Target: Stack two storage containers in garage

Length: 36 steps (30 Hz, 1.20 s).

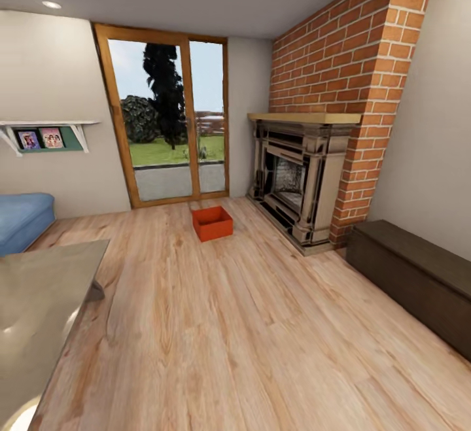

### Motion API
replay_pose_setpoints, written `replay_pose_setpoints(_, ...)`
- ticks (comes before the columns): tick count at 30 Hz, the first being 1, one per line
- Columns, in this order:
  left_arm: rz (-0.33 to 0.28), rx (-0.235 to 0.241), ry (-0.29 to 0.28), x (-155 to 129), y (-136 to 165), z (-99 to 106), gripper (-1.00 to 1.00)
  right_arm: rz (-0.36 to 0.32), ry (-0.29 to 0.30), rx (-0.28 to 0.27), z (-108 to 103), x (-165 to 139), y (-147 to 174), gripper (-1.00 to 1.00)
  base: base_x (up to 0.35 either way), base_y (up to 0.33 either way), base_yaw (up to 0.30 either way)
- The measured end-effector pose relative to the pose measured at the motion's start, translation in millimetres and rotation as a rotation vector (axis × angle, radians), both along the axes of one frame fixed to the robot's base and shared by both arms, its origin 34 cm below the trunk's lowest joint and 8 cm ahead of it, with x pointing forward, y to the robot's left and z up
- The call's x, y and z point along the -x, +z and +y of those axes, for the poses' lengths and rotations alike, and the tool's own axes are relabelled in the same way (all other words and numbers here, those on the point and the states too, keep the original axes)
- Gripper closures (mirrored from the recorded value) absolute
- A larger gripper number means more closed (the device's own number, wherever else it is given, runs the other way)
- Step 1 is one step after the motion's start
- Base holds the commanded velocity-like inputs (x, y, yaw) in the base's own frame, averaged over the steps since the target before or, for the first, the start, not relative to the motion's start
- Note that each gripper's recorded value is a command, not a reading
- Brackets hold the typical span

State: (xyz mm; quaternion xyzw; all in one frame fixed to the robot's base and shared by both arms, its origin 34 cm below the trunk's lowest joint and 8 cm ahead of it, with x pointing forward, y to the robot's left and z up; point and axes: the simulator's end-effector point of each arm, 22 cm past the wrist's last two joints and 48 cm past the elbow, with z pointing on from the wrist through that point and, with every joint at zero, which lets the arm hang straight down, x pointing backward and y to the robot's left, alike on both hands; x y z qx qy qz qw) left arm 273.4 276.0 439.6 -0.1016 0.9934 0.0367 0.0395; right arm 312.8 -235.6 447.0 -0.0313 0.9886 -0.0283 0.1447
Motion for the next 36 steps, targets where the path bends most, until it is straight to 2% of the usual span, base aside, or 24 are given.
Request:
replay_pose_setpoints(6, -0.001, 0.0, 0.0, -0.6, 0.2, -0.1, -1.0, 0.0, 0.001, 0.0, 0.0, -0.3, 0.2, -1.0, 0.322, 0.0, 0.093)
replay_pose_setpoints(36, -0.001, 0.0, 0.0, -0.5, 0.2, -0.1, -1.0, 0.0, 0.001, -0.001, 0.2, -0.2, 0.1, -1.0, 0.322, 0.0, 0.001)
